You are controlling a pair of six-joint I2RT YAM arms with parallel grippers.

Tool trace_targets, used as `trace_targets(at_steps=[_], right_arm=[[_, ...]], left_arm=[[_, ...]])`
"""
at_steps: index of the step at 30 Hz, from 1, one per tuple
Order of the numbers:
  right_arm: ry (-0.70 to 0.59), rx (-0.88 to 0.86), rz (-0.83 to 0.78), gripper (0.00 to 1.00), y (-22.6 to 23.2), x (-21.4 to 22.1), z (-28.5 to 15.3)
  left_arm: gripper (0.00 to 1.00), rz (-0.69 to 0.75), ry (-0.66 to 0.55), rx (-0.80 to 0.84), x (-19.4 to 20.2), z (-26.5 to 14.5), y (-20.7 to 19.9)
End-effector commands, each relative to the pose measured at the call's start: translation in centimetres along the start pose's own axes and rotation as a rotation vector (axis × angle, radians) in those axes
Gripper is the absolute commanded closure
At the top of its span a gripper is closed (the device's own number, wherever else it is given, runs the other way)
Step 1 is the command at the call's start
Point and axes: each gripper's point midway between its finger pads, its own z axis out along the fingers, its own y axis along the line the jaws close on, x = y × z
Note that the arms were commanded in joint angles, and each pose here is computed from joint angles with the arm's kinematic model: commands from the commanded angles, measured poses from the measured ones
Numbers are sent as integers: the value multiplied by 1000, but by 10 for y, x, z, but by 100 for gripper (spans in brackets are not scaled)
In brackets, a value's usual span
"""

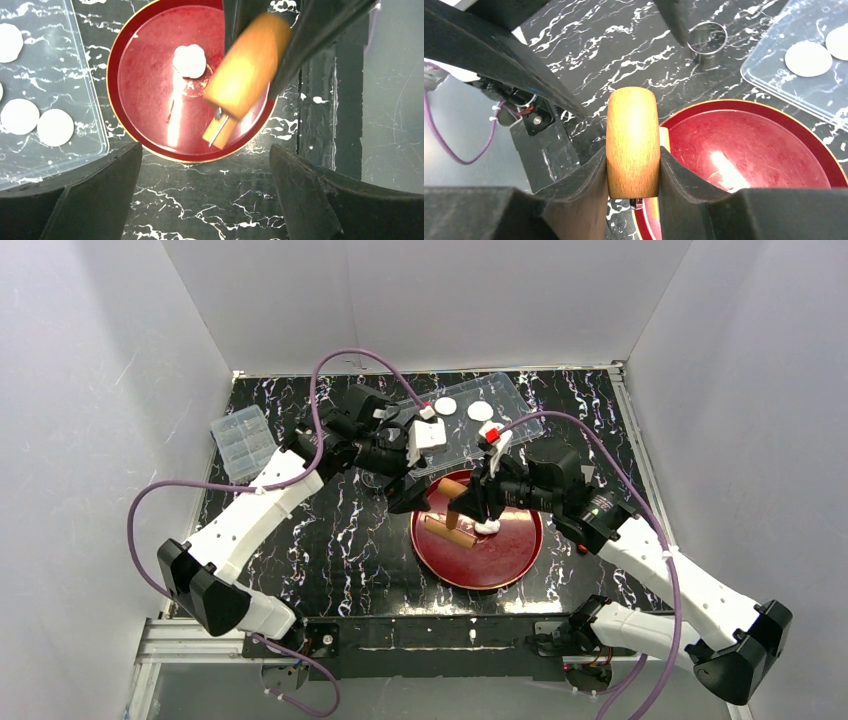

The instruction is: Roll out the dumpling wrappers from the dough

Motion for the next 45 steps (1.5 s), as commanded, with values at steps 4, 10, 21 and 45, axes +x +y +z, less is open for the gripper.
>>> trace_targets(at_steps=[4, 10, 21, 45], right_arm=[[-68, 51, 45, 99, -19, -11, 0], [-105, -40, 21, 99, 8, -39, -17], [-278, -229, -8, 99, 58, -98, -47], [-458, -316, -22, 99, 78, -146, -57]], left_arm=[[2, 9, -74, -1, 8, -20, -8], [2, -23, -193, -16, 8, -27, -15], [2, -127, -395, 70, -33, -26, -39], [87, -109, -393, 108, -39, -20, -46]])
